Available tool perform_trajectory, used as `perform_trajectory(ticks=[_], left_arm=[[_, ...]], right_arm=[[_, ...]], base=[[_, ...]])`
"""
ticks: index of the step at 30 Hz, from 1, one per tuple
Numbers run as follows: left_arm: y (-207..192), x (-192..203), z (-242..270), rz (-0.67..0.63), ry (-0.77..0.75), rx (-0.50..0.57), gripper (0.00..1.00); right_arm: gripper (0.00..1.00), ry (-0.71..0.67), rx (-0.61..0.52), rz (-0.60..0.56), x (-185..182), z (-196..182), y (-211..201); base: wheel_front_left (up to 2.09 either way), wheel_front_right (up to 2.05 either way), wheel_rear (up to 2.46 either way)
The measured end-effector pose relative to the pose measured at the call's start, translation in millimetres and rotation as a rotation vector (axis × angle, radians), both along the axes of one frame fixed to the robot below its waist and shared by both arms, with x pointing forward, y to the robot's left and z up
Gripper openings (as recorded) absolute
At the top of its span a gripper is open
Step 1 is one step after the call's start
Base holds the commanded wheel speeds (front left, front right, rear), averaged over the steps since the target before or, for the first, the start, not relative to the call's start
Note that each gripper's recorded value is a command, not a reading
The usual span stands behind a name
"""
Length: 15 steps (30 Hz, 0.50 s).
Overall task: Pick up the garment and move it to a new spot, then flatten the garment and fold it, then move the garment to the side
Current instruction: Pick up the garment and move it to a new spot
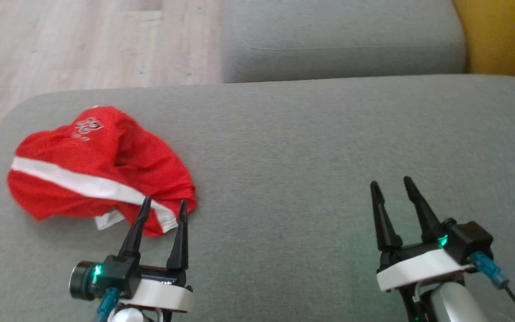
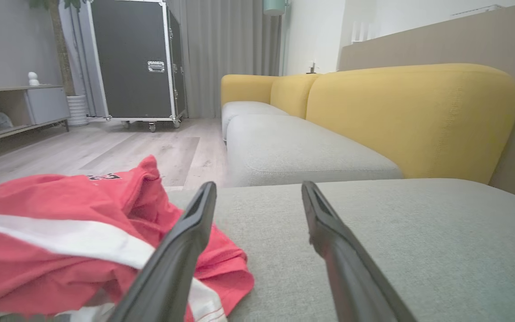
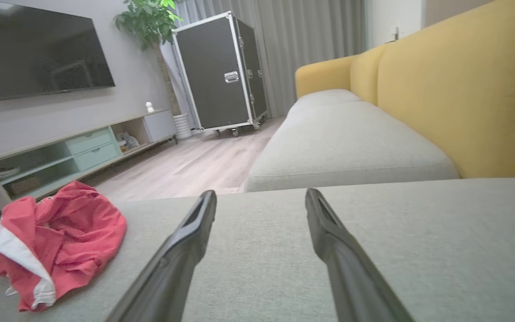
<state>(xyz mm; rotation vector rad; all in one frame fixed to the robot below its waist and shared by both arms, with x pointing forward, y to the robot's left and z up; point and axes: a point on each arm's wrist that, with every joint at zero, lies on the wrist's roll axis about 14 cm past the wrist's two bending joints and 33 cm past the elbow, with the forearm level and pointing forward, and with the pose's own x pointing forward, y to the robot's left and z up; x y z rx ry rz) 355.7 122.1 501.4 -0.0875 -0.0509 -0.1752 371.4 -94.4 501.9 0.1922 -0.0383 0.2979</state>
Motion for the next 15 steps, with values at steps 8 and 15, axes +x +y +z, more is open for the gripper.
perform_trajectory(ticks=[8,15], left_arm=[[47,-21,-2,0.155,-0.001,0.033,1.00],[77,-46,-7,0.260,0.011,0.024,1.00]], right_arm=[[1.00,0.015,0.016,0.161,-7,-2,53],[1.00,0.026,0.021,0.285,-17,-3,92]], base=[[0.00,0.00,0.00],[0.00,0.00,0.00]])
